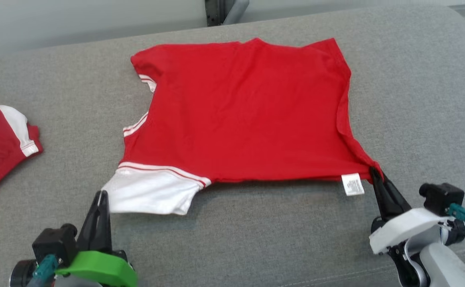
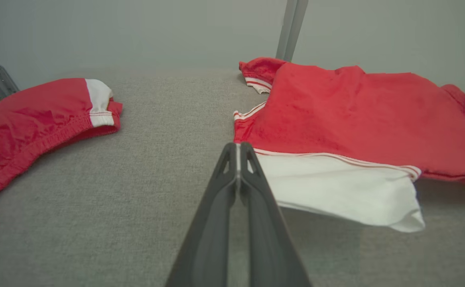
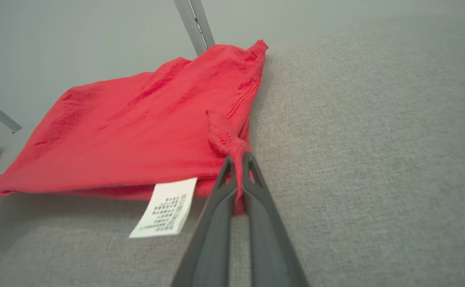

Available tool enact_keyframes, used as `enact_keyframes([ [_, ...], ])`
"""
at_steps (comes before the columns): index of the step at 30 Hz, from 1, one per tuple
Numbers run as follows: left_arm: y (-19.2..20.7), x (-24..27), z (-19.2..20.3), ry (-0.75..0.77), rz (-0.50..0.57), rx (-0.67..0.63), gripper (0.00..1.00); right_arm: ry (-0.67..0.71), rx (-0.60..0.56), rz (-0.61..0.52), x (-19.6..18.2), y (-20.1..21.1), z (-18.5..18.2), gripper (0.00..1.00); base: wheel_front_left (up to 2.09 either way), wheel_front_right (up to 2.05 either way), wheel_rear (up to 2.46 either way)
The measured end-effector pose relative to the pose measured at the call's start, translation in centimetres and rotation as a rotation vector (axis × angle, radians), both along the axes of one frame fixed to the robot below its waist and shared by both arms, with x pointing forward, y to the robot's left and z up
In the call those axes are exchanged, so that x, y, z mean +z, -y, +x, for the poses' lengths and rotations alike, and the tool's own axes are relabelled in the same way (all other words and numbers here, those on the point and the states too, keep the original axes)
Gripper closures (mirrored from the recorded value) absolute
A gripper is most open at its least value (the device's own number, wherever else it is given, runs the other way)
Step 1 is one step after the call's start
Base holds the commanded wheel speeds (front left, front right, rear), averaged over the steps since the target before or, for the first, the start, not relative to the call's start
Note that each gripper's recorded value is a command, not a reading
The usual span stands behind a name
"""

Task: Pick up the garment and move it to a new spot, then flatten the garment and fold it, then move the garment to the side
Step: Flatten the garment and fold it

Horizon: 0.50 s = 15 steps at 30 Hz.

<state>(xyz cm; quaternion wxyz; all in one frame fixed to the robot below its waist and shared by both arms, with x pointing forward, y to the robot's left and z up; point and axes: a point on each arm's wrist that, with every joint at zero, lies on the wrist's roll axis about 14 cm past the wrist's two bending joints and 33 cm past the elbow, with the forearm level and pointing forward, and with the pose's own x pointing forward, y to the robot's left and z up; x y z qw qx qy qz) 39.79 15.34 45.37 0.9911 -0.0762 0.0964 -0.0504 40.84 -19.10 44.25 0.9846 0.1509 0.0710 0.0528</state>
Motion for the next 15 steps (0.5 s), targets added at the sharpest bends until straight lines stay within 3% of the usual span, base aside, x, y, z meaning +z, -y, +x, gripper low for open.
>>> enact_keyframes([
  [8,1.6,4.0,-7.2,-0.083,-0.028,-0.01,1.0,-0.08,0.035,-0.062,-0.6,0.6,-5.4,1.0,0.0,0.0,0.0],
  [15,2.1,4.6,-10.8,-0.173,-0.049,-0.033,1.0,-0.169,0.035,-0.094,-1.3,1.4,-8.7,1.0,0.0,0.0,0.0],
])
